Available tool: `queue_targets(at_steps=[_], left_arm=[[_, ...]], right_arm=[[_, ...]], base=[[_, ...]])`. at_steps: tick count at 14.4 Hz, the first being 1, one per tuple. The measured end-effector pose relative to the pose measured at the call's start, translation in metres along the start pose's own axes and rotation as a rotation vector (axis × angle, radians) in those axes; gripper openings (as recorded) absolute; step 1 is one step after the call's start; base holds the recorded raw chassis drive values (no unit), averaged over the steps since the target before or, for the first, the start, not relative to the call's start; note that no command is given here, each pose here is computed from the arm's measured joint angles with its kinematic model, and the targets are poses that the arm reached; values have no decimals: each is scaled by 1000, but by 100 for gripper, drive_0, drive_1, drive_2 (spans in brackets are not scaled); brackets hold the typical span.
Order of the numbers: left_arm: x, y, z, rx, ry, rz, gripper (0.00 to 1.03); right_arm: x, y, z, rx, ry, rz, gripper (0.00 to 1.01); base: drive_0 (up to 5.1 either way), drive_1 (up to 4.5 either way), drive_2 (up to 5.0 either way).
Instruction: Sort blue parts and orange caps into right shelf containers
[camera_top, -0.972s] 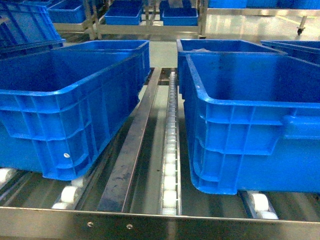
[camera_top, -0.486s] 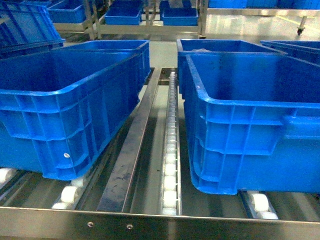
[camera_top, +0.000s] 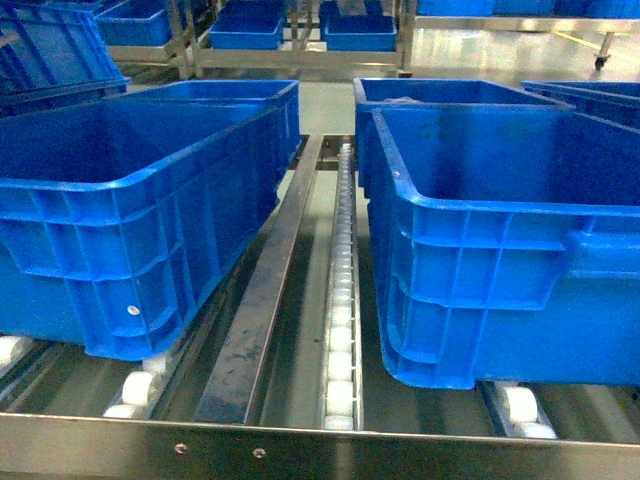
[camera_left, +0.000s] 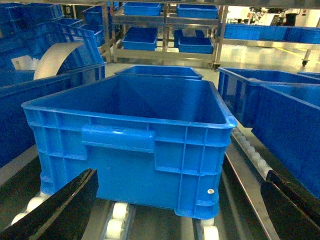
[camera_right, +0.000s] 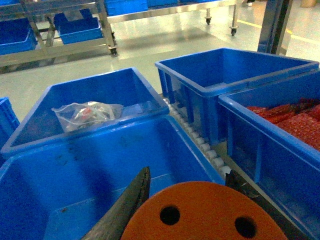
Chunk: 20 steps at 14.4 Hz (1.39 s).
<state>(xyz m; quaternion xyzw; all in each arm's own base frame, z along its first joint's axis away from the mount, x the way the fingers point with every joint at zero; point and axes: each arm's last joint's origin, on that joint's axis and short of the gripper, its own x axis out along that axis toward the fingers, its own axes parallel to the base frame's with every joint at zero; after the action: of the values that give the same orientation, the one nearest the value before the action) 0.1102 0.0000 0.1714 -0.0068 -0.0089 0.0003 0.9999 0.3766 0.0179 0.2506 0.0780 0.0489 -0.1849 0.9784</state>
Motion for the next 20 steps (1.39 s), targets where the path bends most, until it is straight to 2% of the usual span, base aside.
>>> queue_targets(at_steps=[3,5,6,7,10,11,12,16,17,20], left_arm=[[0,0,0,0,0,0,98],[0,0,0,0,0,0,98],[0,0,0,0,0,0,98],[0,0,0,0,0,0,98],[0,0,0,0,0,0,98],[0,0,0,0,0,0,98],[0,0,0,0,0,0,98],[0,0,0,0,0,0,98],[0,0,0,0,0,0,98],[0,0,0,0,0,0,98]], right_arm=[[3,12,-7,5,25,37,41],[2,16,-8,12,25,49,41],[3,17,-8,16,27,49,41],[7,18,-16,19,47,41,41],[7,17,-16,21,47,25,41],[7,17,-18,16,67,20,47],[8,17,-19,18,70,20,60],[8,17,-19,21,69,20,96],[8,17,-19,25,70,20,100],[8,17,-19,25,70,20,98]], base=[[0,0,0],[0,0,0],[0,0,0],[0,0,0],[0,0,0],[0,0,0],[0,0,0],[0,0,0],[0,0,0],[0,0,0]])
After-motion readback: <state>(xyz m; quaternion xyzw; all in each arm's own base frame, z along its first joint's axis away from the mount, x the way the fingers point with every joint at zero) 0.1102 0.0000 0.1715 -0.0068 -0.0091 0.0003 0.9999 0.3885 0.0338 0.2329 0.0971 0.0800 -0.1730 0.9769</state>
